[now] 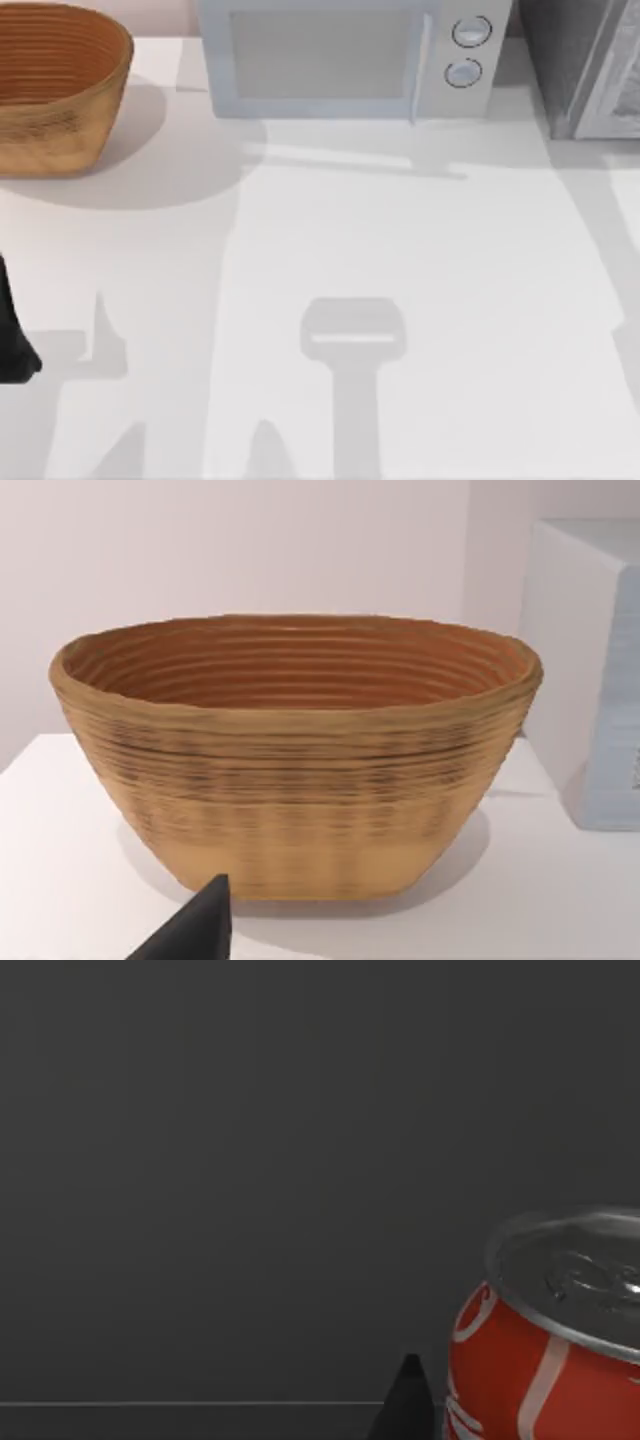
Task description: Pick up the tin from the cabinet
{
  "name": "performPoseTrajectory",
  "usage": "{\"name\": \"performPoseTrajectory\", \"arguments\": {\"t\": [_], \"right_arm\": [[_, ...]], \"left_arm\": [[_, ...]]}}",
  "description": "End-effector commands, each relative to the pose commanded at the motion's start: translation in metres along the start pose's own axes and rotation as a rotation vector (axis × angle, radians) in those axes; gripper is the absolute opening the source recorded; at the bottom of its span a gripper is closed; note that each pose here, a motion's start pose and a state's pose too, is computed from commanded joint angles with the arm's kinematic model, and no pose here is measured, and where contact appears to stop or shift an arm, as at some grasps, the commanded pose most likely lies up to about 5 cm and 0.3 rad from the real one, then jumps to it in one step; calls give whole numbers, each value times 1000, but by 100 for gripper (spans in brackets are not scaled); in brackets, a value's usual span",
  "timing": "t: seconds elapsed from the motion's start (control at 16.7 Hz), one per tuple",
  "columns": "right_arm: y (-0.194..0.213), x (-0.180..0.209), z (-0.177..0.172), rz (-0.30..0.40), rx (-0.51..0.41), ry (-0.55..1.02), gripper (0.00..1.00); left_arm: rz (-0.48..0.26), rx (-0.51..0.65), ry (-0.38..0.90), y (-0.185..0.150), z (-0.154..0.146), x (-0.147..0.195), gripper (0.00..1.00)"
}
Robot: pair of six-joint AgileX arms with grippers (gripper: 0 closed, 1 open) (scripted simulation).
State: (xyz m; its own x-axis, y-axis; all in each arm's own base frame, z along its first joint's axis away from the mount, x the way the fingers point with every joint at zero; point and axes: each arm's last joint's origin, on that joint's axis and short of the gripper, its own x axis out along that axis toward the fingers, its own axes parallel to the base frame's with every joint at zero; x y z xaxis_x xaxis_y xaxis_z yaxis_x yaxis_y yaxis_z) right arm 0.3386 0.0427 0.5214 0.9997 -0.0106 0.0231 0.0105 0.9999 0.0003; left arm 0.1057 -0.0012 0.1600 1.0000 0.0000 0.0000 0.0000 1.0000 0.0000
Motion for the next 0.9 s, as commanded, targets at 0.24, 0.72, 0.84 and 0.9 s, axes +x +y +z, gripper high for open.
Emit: {"name": "performPoseTrajectory", "arguments": {"t": [0.24, 0.72, 0.84, 0.9], "right_arm": [[-1, -74, 22, 4, 1, 1, 0], [-4, -105, 26, 4, 1, 9, 0], [-5, -110, 26, 5, 4, -5, 0], [-7, -115, 25, 6, 5, -14, 0]], "left_arm": [[0, 0, 0, 0, 0, 0, 100], [0, 0, 0, 0, 0, 0, 100], [0, 0, 0, 0, 0, 0, 100], [0, 0, 0, 0, 0, 0, 100]]}}
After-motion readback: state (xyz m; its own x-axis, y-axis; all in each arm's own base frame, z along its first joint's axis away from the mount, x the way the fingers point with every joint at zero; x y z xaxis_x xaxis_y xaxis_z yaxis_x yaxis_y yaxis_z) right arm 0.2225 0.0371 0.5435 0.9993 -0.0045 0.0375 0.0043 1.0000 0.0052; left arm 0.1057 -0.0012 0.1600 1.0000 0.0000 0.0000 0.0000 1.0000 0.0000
